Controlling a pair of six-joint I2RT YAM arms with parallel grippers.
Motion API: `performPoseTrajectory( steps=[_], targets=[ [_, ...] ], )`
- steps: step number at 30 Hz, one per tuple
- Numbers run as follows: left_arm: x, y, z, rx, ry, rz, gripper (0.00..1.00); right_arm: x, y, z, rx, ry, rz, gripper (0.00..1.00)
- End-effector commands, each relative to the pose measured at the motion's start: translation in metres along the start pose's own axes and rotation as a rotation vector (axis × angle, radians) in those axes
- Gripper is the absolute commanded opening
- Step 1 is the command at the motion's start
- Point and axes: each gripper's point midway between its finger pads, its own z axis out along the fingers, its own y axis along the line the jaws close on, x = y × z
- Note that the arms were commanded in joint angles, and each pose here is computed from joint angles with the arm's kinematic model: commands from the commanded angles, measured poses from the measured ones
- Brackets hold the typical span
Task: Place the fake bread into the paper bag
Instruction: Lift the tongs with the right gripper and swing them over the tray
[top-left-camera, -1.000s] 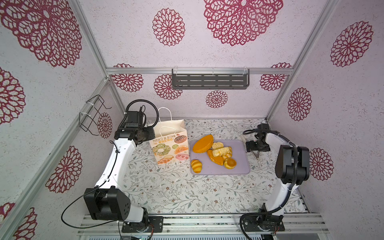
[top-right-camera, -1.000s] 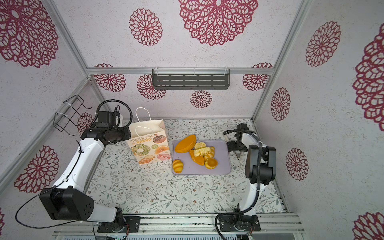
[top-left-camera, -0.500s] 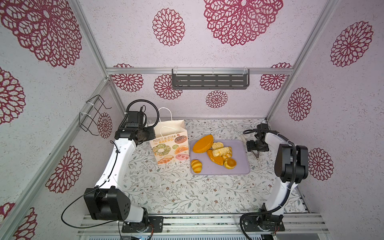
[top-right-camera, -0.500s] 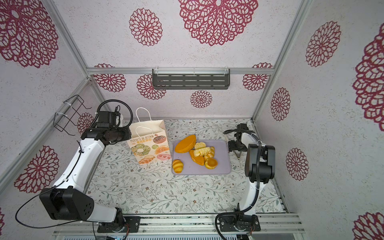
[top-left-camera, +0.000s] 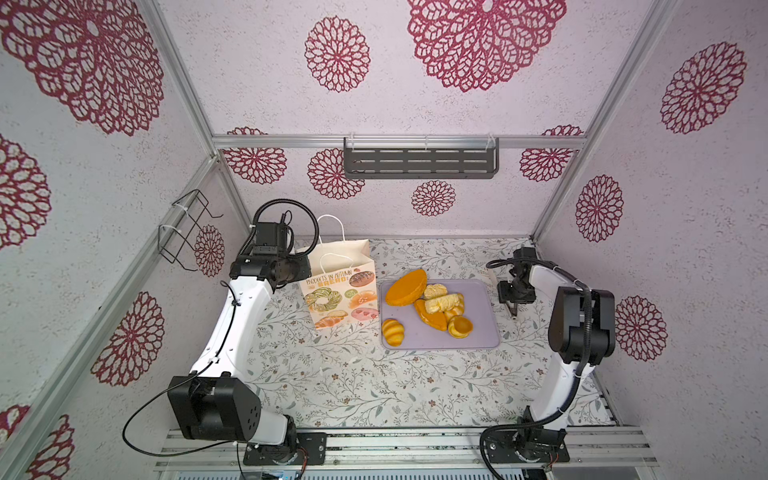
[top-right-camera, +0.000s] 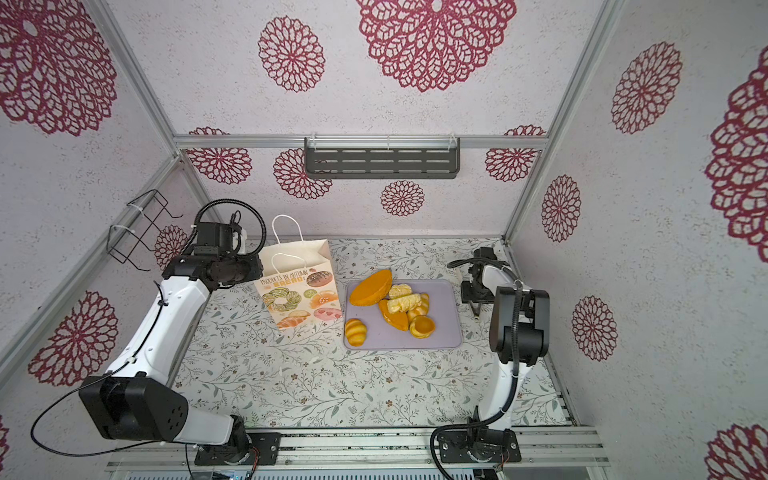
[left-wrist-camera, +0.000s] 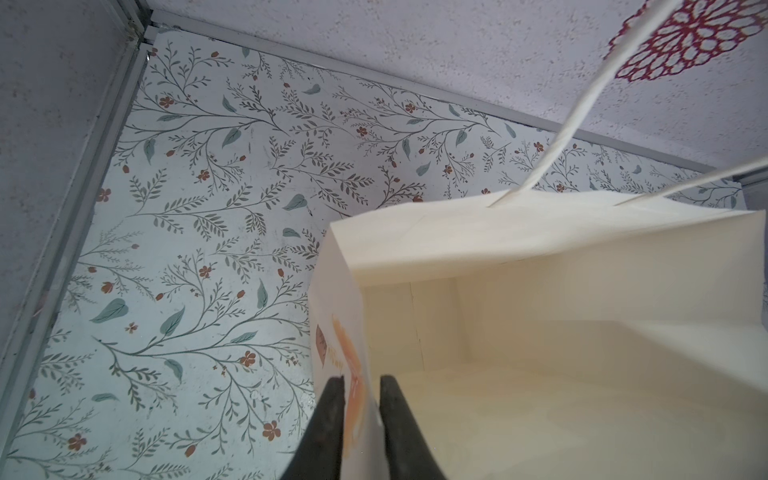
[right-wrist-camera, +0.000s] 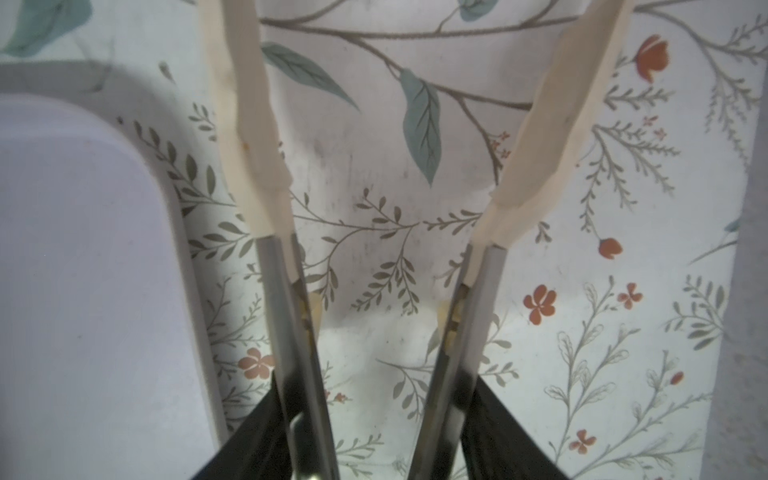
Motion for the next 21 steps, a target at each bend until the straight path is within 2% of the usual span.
performPoseTrajectory(
  steps=[1, 21],
  targets=[
    [0.0, -0.002, -0.003, 0.004, -0.012, 0.009, 0.2, -0.01, 0.001, -0.023, -0.027, -0.04, 0.038, 0.57],
    [0.0, -0.007, -0.004, 0.006, -0.019, 0.023, 0.2, 0.001, 0.016, -0.136, -0.156, -0.243, 0.181, 0.57]
  ],
)
